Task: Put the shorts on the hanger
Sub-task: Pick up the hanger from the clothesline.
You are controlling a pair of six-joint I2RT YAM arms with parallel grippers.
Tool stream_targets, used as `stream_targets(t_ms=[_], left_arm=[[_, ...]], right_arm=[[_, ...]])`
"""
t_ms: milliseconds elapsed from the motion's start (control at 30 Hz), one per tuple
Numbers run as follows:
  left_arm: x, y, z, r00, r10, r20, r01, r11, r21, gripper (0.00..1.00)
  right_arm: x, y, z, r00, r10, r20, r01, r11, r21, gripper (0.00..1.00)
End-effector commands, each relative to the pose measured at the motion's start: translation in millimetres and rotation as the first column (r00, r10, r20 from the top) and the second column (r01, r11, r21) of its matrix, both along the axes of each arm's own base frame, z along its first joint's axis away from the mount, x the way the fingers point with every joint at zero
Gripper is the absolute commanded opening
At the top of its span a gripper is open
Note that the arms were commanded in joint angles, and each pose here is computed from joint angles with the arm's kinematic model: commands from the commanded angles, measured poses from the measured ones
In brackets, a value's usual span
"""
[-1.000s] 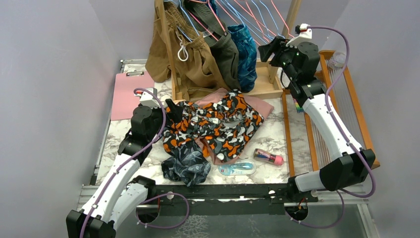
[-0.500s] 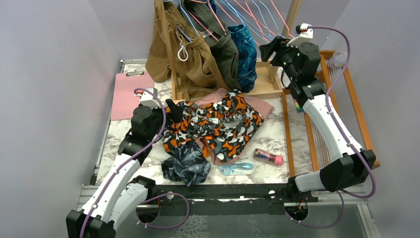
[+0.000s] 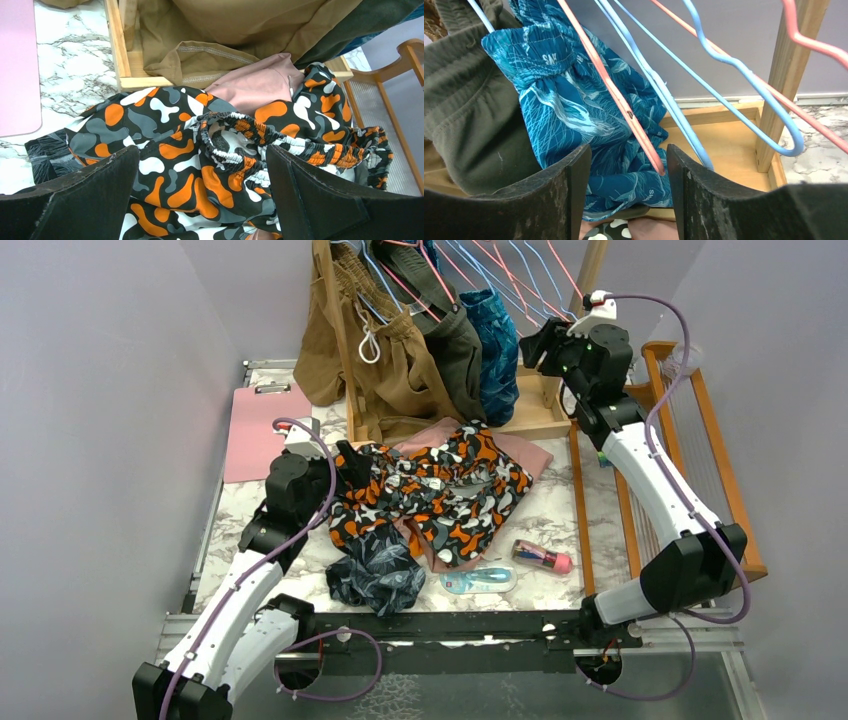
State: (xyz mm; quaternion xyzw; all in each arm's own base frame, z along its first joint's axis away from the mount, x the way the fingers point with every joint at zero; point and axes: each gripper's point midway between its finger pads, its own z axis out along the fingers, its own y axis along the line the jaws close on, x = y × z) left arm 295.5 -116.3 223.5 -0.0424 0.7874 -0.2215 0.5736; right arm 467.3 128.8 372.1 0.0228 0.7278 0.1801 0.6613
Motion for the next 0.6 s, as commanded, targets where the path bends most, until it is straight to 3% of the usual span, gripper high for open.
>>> stream_targets(t_ms=[0, 267, 567], left_arm=[[0.7, -5.4, 16.4, 0.998, -0.026, 0.053, 0.026, 1.000, -0.015, 0.99], [0.2, -6.5, 16.8, 0.998, -0.030, 0.055, 0.031, 0.999, -0.016, 0.99], [0.2, -6.6, 16.4, 0.998, -0.031, 0.053, 0.032, 0.999, -0.016, 0.99]], right_arm=[[0.5, 8.0, 23.6, 0.997, 0.043, 0.061, -0.044, 0.999, 0.013, 0.56], [-2.0, 13.8, 28.2, 0.994, 0.077, 0.081, -0.079, 0.997, 0.018, 0.35], [-2.8, 26.0, 34.1, 0.984, 0.147, 0.099, -0.149, 0.989, 0.008, 0.26]])
